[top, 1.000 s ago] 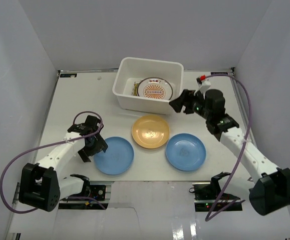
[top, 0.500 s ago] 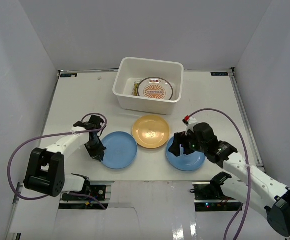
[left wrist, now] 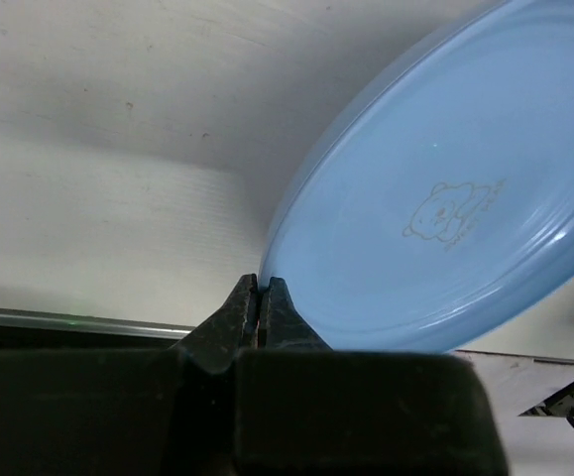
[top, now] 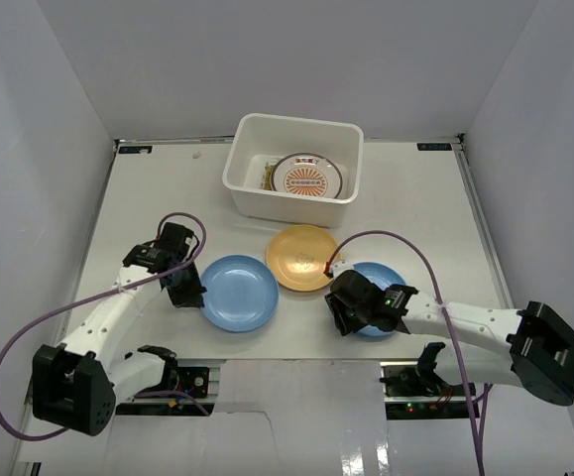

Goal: Place the plates into the plastic bin on the countertop

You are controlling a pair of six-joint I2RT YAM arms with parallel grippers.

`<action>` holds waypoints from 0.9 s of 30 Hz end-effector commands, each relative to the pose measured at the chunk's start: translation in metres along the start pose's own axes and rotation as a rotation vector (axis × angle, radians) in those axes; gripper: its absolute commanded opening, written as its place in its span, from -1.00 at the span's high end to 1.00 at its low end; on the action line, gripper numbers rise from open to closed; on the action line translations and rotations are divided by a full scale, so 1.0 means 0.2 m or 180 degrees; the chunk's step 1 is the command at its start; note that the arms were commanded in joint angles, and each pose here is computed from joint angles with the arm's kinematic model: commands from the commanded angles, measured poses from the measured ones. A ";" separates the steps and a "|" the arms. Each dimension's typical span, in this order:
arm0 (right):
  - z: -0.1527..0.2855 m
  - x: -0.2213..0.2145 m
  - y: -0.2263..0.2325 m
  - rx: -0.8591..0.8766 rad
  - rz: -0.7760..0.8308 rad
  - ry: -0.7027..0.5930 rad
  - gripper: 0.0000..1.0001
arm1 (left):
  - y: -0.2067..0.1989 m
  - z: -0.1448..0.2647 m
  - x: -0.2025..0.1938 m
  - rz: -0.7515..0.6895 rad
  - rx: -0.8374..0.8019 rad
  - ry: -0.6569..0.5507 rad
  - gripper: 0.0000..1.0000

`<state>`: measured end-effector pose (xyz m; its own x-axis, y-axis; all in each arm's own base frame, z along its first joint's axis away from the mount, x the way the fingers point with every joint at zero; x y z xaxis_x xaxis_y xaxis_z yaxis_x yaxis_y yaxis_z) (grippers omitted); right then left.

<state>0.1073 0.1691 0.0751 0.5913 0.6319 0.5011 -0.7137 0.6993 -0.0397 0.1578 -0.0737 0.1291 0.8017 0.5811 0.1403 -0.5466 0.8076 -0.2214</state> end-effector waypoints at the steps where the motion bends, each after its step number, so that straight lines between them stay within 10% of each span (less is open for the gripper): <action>1: -0.01 0.09 0.00 -0.0252 0.0037 -0.0068 0.13 | -0.08 0.20 0.06 -0.0179 -0.0363 -0.0298 1.00; 4: 0.02 0.11 0.00 -0.0349 0.0008 -0.0111 0.84 | -0.15 0.41 0.15 -0.0252 -0.0564 -0.0809 1.00; 14: 0.44 0.37 -0.06 -0.0458 -0.0238 -0.0965 0.84 | -0.73 0.90 0.33 -0.0614 -0.2514 -0.1167 1.00; 27: 0.97 0.86 -0.21 -0.1077 -0.0021 -0.1863 0.84 | -1.50 0.35 0.97 -0.0592 -0.2033 -0.1070 1.00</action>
<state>0.1486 0.1799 0.2860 0.3269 0.4063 0.8532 -0.5570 0.8122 -0.1734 0.4447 -0.1914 0.2702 0.7161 0.5254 0.4596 -0.1274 0.7457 -0.6540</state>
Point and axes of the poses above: each gripper's point midway between its finger pads, its own z axis back along the fingers, its own y axis along the line the jaws close on, x = y × z, the point moved 6 cm from there along z, back along the fingers, and after that the axes turned 14 degrees about z, right-handed, at the moved point
